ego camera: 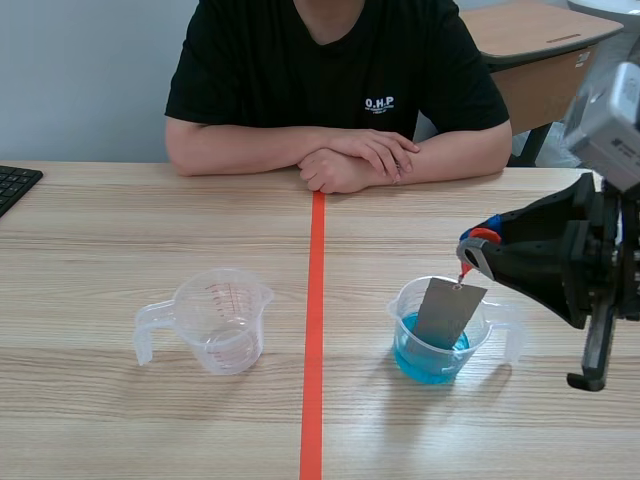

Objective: Do the redox reaction experiment.
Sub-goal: 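Hold the plate still in the solution, then raise the plate and point at it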

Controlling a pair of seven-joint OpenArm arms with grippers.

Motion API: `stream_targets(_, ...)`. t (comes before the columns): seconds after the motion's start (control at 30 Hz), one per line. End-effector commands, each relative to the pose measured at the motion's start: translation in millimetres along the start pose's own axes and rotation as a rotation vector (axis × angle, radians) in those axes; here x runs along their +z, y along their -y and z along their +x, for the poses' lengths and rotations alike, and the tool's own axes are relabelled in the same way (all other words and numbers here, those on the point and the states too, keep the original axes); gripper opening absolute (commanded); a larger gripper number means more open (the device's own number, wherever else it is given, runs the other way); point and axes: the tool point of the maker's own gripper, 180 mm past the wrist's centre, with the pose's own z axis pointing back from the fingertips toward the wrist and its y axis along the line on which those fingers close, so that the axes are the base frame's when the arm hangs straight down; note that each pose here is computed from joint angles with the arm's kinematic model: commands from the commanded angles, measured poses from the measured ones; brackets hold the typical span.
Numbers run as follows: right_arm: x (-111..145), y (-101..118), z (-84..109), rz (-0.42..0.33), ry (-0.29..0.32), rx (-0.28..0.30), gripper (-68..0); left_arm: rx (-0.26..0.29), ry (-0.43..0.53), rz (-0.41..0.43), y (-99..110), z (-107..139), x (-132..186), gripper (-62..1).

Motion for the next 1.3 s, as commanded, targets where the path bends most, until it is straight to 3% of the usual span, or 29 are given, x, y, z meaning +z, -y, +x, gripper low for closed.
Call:
stream_targets(0.0, 5.4, 3.6, 12.4, -0.009, 0.032, 0.019, -65.8, -0.002, 0.016, 0.000, -0.3, 5.0, 0.1, -56.0)
stream_targets(0.23, 16.9, 8.0, 26.1, -0.040, 0.065, 0.019, -65.8, -0.002, 0.017, 0.000, -0.3, 5.1, 0.0, -56.0)
stream_targets(0.47, 24.7, 13.3, 44.6, -0.069, 0.085, 0.082, -65.8, -0.002, 0.016, 0.000, -0.4, 5.0, 0.0, -56.0)
stream_targets(0.87, 27.6, 11.7, 54.4, -0.072, 0.044, 0.104, -65.8, 0.000, 0.017, -0.016, 2.5, 5.2, 0.0, -56.0)
stream_targets(1.27, 38.5, 22.1, 69.8, -0.115, 0.055, 0.129, -65.8, 0.000, 0.043, -0.039, 6.0, 10.1, 0.0, -56.0)
